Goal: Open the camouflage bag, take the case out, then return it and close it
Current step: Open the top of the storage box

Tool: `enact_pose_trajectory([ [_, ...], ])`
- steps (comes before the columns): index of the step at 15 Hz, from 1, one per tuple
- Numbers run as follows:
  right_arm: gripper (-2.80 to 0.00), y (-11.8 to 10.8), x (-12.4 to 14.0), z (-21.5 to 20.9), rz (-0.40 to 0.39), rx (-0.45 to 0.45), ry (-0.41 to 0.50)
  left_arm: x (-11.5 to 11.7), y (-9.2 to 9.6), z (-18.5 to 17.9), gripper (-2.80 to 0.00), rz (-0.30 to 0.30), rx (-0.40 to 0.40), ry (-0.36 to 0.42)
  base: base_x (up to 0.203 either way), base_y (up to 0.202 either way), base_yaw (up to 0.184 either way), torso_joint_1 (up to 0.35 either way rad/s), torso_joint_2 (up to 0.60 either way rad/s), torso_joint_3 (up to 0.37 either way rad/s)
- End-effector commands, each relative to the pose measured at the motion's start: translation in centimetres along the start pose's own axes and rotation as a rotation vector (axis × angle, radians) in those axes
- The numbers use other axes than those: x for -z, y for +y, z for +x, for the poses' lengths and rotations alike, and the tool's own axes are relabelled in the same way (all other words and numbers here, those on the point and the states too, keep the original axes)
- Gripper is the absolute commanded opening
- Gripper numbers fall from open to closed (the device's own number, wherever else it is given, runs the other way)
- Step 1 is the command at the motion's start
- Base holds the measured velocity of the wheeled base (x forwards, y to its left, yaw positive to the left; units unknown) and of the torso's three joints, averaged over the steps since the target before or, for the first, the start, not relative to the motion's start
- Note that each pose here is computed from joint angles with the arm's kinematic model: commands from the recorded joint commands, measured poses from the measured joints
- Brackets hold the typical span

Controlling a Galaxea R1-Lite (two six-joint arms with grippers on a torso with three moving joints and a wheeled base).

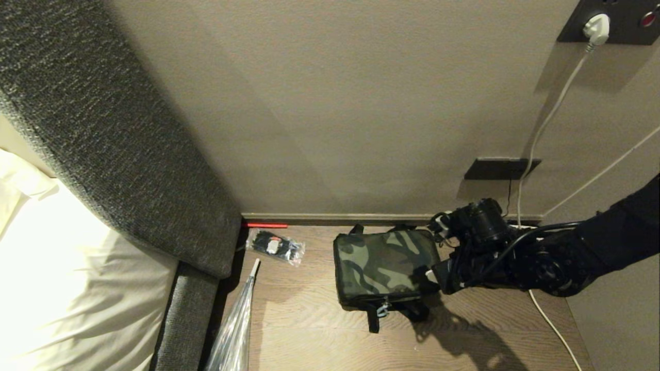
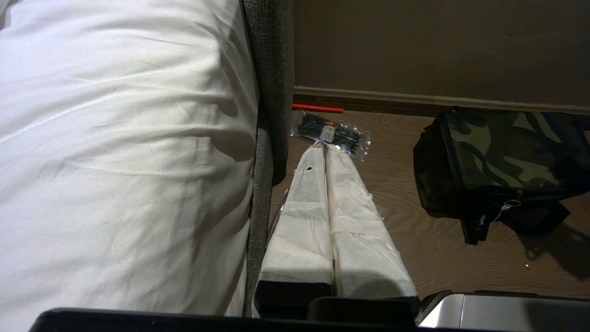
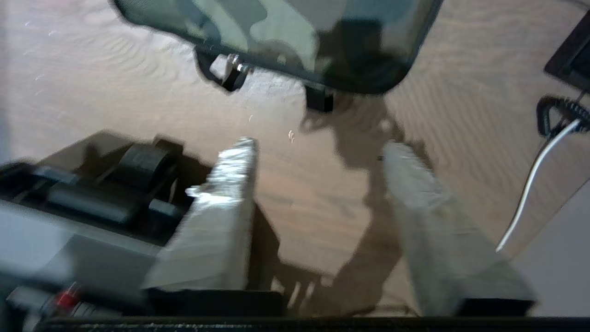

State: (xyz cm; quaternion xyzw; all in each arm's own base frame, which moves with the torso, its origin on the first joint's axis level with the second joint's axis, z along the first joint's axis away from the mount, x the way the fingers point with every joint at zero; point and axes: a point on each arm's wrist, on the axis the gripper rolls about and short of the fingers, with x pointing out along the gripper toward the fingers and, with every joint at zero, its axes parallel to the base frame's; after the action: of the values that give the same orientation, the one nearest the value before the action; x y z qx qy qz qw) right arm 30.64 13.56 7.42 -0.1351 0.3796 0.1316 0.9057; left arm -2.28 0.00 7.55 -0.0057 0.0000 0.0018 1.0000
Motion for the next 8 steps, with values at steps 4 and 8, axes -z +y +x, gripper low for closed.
enact_pose_trajectory([
  [4, 0.0, 3.6, 3.4, 5.1, -0.031, -0.03, -0.094, 0.0, 0.0, 0.0, -2.8, -0.001, -0.001, 0.0, 0.0, 0.0, 0.0, 0.0, 0.0, 0.0],
  [8, 0.0, 5.3, 6.4, 7.0, 0.041, -0.003, -0.015, 0.0, 0.0, 0.0, -2.8, -0.001, -0.001, 0.0, 0.0, 0.0, 0.0, 0.0, 0.0, 0.0],
])
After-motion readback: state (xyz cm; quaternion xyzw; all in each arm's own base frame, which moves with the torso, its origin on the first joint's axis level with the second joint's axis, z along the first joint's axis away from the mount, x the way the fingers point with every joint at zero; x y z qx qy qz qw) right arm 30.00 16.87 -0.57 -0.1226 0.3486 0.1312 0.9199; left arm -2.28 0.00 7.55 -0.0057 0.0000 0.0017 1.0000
